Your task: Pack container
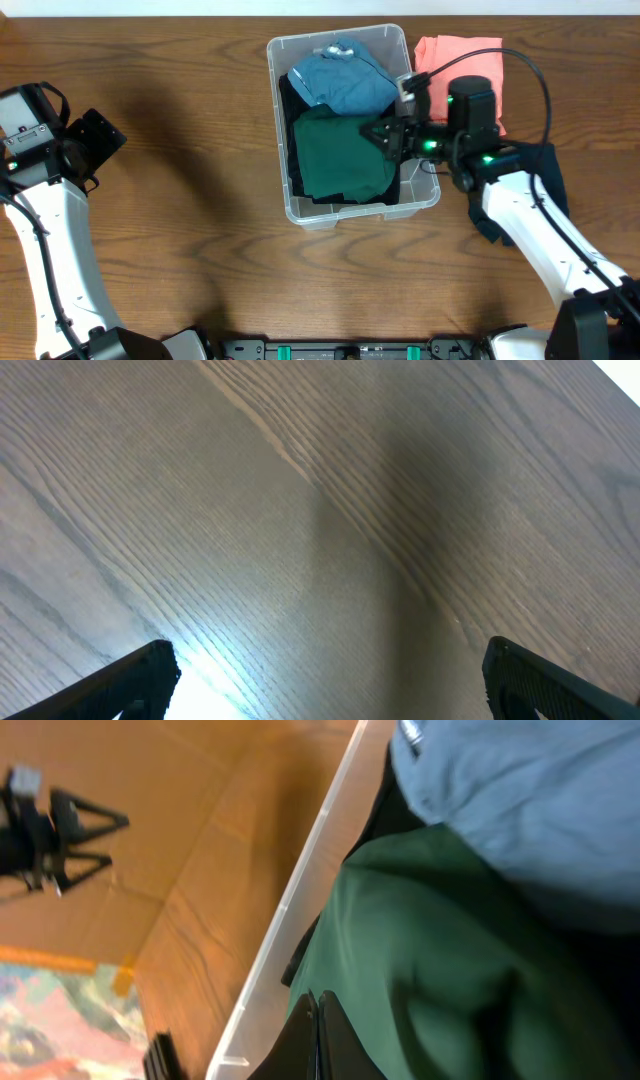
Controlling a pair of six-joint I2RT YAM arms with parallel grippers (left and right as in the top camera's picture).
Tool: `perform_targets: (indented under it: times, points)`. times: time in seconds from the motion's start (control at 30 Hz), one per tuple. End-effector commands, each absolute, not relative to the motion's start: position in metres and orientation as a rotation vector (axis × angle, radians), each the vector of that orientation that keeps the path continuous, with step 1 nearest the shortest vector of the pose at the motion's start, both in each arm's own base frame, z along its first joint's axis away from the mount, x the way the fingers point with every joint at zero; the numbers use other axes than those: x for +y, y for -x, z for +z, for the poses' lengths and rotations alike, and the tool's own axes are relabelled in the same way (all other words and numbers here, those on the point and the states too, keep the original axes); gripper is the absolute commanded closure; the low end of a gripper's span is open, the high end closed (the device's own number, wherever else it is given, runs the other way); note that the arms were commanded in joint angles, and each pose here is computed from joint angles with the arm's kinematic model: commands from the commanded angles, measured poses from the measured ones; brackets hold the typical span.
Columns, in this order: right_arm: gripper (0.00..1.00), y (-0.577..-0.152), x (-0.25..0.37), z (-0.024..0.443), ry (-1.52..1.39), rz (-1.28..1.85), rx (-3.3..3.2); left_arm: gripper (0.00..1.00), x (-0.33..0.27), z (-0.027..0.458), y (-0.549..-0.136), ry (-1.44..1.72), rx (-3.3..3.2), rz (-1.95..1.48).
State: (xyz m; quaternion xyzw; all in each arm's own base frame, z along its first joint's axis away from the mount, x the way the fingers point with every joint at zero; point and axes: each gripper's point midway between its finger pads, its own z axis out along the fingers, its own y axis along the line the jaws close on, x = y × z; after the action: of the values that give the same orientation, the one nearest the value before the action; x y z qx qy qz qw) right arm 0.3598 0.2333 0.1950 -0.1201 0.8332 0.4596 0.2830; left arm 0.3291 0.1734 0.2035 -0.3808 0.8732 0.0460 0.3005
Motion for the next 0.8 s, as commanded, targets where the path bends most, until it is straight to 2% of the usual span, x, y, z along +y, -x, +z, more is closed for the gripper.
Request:
perform_targets:
  times: [0.0,0.27,0.53,0.77]
  points:
    - [0.99,-0.355,0.245,0.19,0.485,1.149,2.186,0.02,0.176,0.211,-0.328,0.992,2.303,0.138]
    - [0.99,-0.394,0.221,0.148,0.326,0.777,2.274,0.02,0.176,0.211,-0.328,0.992,2.303,0.138]
    - [0.99,-0.393,0.232,0.083,0.331,0.851,2.411,0.02,0.176,0.211,-0.328,0.992,2.303,0.138]
    - [0.99,-0.401,0.237,0.094,0.313,0.876,2.36,0.02,0.176,0.211,-0.328,0.992,2.303,0.138]
